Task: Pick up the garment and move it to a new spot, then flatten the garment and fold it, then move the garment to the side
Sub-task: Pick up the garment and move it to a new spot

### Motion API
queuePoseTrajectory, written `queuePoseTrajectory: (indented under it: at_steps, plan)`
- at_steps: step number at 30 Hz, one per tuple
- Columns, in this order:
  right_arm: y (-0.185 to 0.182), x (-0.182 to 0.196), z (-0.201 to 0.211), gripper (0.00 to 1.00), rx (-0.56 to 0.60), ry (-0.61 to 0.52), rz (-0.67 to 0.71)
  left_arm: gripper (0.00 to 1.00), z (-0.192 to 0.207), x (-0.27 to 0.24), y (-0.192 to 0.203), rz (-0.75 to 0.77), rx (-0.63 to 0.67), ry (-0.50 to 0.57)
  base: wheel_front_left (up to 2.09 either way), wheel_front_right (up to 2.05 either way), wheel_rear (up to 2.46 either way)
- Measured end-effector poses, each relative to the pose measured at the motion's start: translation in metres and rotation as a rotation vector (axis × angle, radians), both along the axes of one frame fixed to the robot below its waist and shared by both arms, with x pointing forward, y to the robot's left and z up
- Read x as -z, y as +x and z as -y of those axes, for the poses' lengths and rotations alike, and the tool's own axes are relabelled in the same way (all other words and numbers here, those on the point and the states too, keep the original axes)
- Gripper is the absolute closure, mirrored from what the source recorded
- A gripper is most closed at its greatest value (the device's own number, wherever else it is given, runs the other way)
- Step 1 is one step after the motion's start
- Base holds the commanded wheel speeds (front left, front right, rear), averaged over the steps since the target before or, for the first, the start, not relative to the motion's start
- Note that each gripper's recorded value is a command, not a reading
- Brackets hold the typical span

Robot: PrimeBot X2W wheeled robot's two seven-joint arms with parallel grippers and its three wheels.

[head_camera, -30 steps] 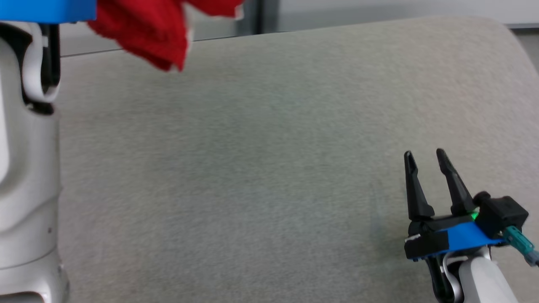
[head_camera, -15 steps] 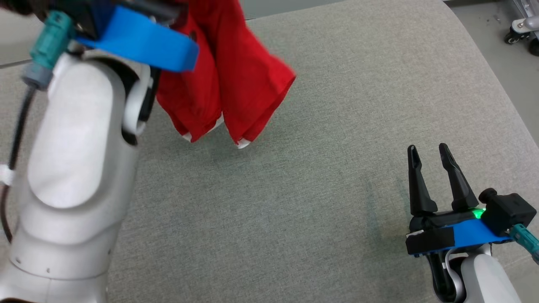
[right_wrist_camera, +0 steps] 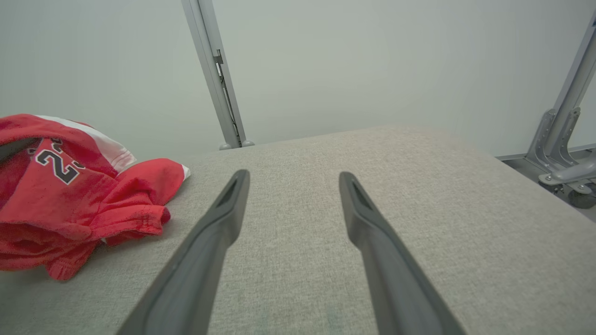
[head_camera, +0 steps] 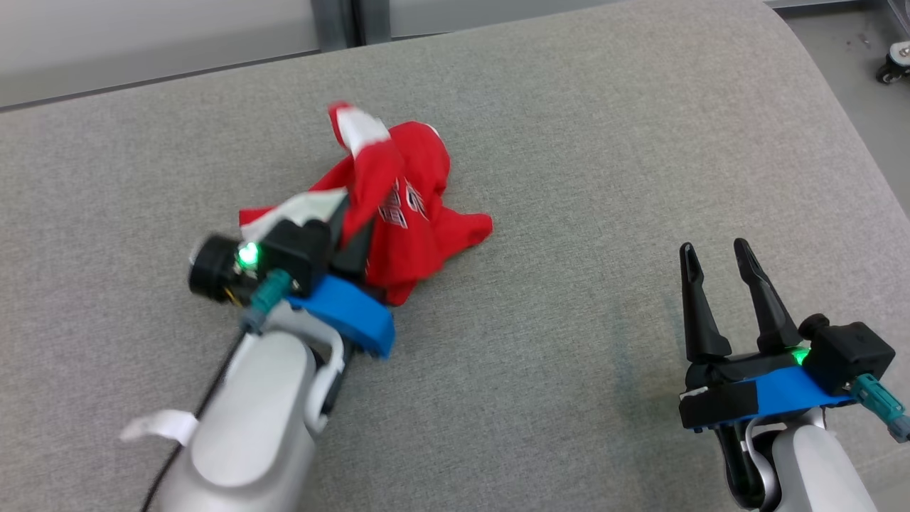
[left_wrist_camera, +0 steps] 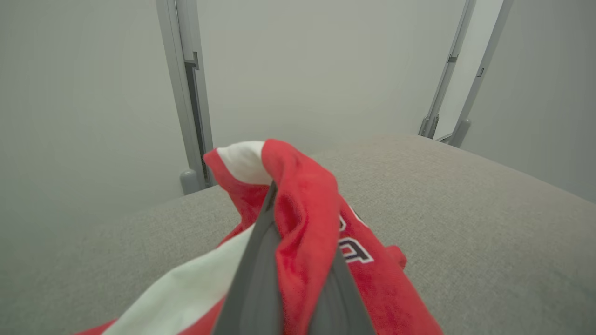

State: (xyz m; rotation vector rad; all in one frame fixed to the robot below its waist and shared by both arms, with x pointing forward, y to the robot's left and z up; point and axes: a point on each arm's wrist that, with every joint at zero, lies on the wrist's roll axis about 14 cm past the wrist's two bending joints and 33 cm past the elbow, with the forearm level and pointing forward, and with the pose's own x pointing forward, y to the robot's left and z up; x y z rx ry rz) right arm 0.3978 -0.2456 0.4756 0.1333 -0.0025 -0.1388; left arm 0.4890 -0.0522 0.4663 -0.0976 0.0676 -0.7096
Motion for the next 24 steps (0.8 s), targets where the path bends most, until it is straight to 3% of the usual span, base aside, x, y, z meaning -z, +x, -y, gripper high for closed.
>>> queuePoseTrajectory:
  at_steps: [4, 5, 6, 15, 24]
  plan:
    - [0.002, -0.001, -0.005, 0.00, -0.015, -0.007, 0.003, 1.00, 0.003, 0.035, -0.032, -0.097, 0.030, 0.039, 0.00, 0.00, 0.00]
    - [0.003, -0.002, -0.006, 0.00, -0.021, -0.008, 0.005, 0.45, 0.003, 0.038, -0.036, -0.103, 0.032, 0.043, 0.00, 0.00, 0.00]
    - [0.003, -0.003, -0.008, 0.00, -0.027, -0.007, 0.007, 0.00, 0.002, 0.037, -0.038, -0.100, 0.026, 0.040, 0.00, 0.00, 0.00]
    - [0.004, -0.016, -0.030, 0.00, -0.088, 0.001, 0.049, 0.00, -0.024, -0.023, -0.027, 0.043, -0.101, -0.042, 0.00, 0.00, 0.00]
    - [0.006, -0.021, -0.057, 0.00, -0.165, 0.002, 0.066, 0.00, -0.108, -0.062, -0.027, 0.150, -0.347, -0.073, 0.00, 0.00, 0.00]
